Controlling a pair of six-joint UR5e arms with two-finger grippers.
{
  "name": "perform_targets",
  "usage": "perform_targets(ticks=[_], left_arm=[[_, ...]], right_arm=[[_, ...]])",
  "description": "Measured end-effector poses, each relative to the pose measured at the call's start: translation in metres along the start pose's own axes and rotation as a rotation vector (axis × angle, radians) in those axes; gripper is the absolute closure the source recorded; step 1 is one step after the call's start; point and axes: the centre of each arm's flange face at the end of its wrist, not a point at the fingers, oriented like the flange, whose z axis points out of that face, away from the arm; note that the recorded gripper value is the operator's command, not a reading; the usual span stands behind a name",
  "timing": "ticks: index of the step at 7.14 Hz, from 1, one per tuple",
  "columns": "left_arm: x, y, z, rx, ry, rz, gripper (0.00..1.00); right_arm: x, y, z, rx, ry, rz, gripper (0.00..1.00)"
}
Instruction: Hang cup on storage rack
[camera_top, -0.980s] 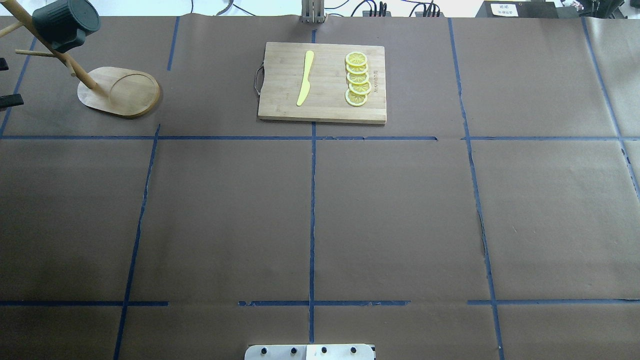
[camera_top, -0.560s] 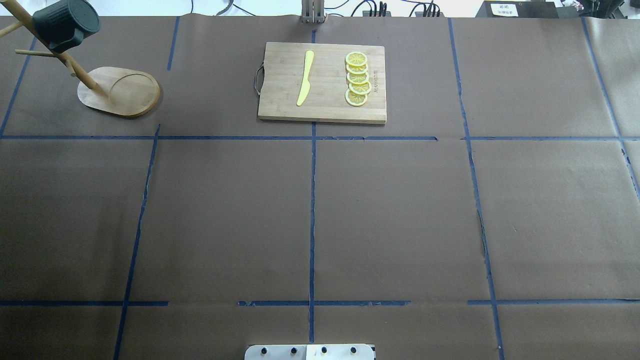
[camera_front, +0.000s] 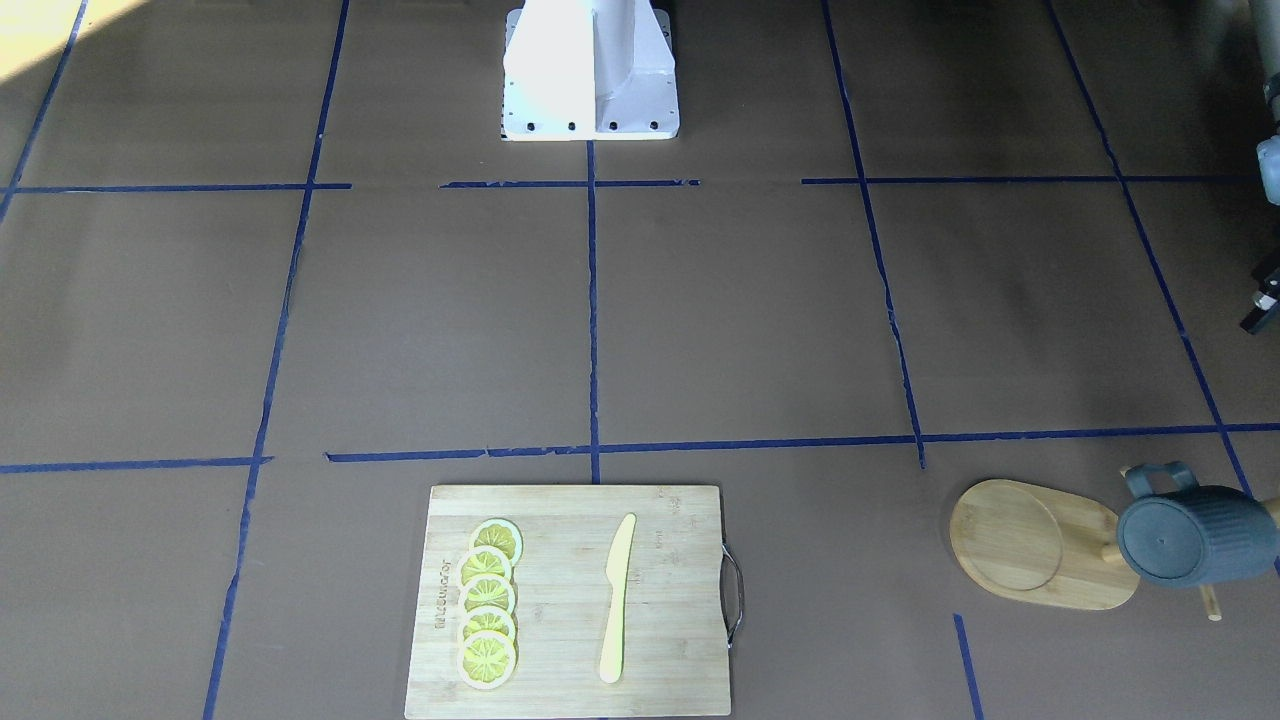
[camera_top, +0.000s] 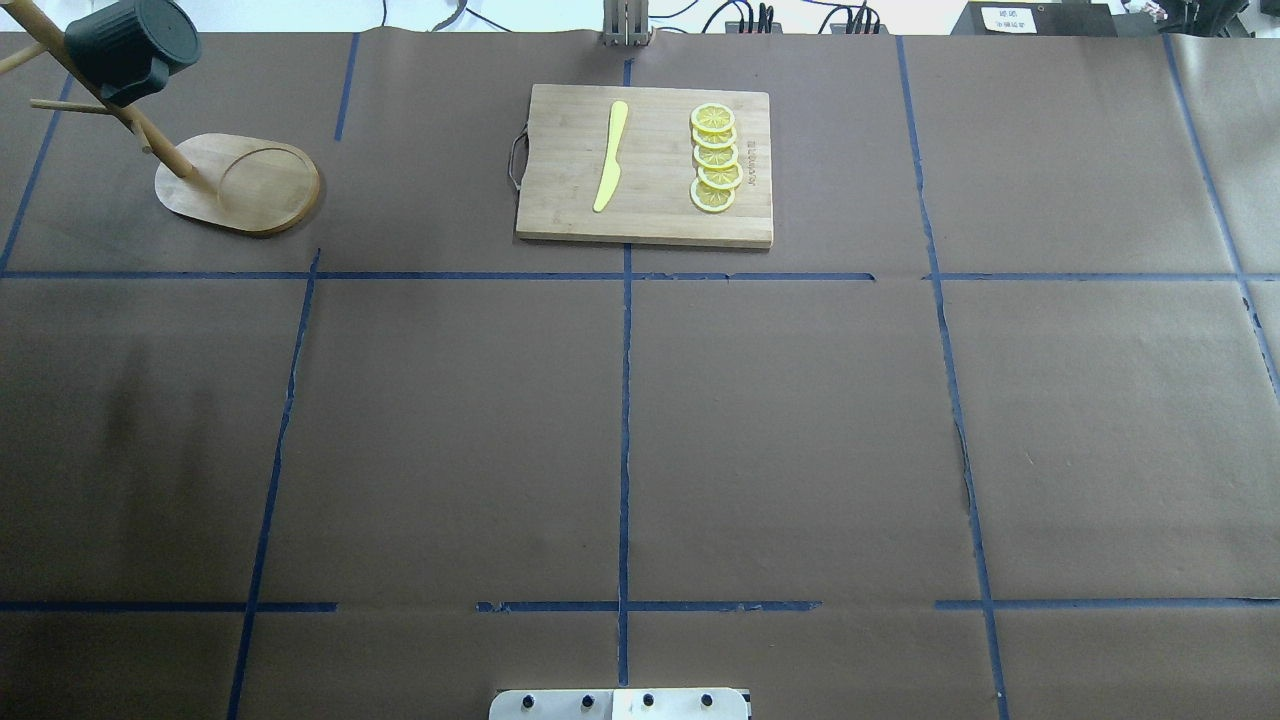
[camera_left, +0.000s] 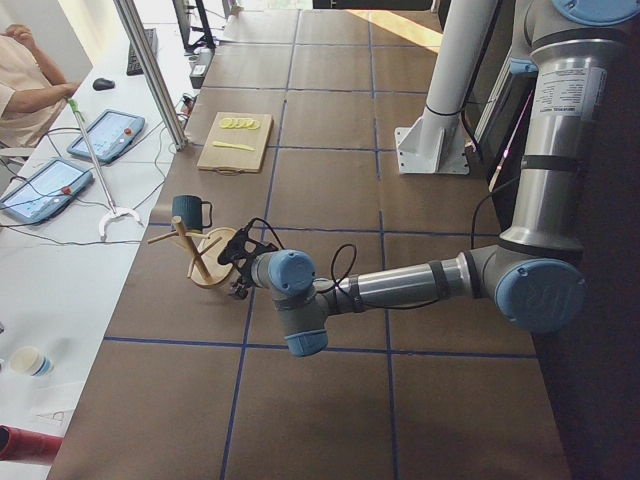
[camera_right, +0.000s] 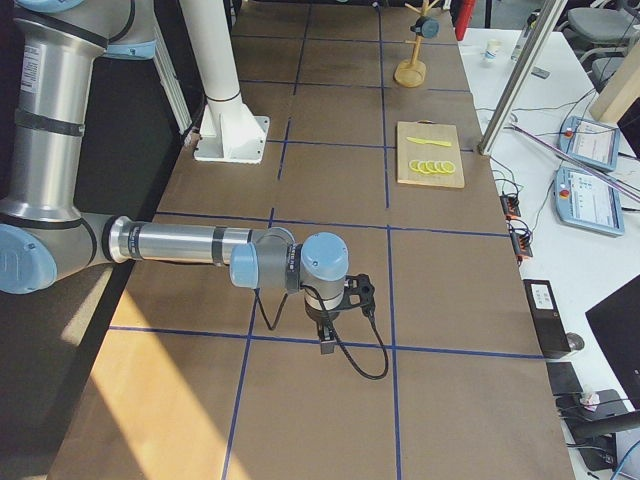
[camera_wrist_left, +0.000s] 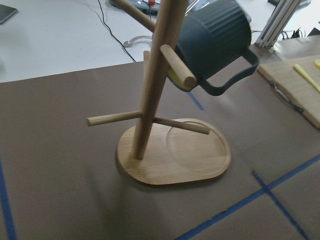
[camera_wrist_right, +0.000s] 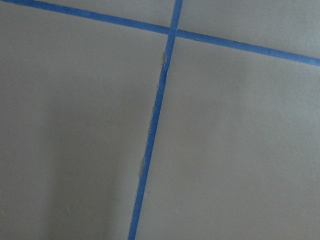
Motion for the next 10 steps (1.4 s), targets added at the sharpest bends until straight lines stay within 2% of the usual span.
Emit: perform_targets(ticks=[2,3,4,5,6,7,8,9,10], left_arm=[[-0.034,0.013,0.009,-0.178,-0.133,0.085,0.00],[-0.045,0.015,0.012,-0.280,-0.179,0.087,0.00],[-0.053,0.016,0.010,-0.387,-0.210,0.050,0.00],[-0.060,0.017,-0.003,-0.483,-0.234,-0.030,0.00],[-0.064,0.021,-0.020,-0.562,-0.244,-0.132,0.00],[-0.061,0.026,-0.034,-0.633,-0.217,-0.248,0.00],[-0.054,0.036,-0.045,-0.666,-0.165,-0.347,0.00],[-0.045,0.050,-0.057,-0.674,-0.121,-0.412,0.00],[-0.032,0.062,-0.071,-0.672,-0.105,-0.442,0.00]], right_arm=[[0.000,0.000,0.000,0.000,0.000,-0.001,0.00],[0.000,0.000,0.000,0.000,0.000,-0.001,0.00],[0.000,0.000,0.000,0.000,0.000,-0.001,0.00],[0.000,0.000,0.000,-0.001,0.000,-0.001,0.00],[0.001,0.001,0.001,-0.002,0.000,0.001,0.00],[0.001,0.003,0.002,-0.004,-0.001,0.003,0.00],[0.001,0.005,0.002,-0.006,-0.001,0.004,0.00],[0.001,0.006,0.002,-0.006,-0.001,0.004,0.00],[0.001,0.006,0.002,-0.006,0.000,0.005,0.00]])
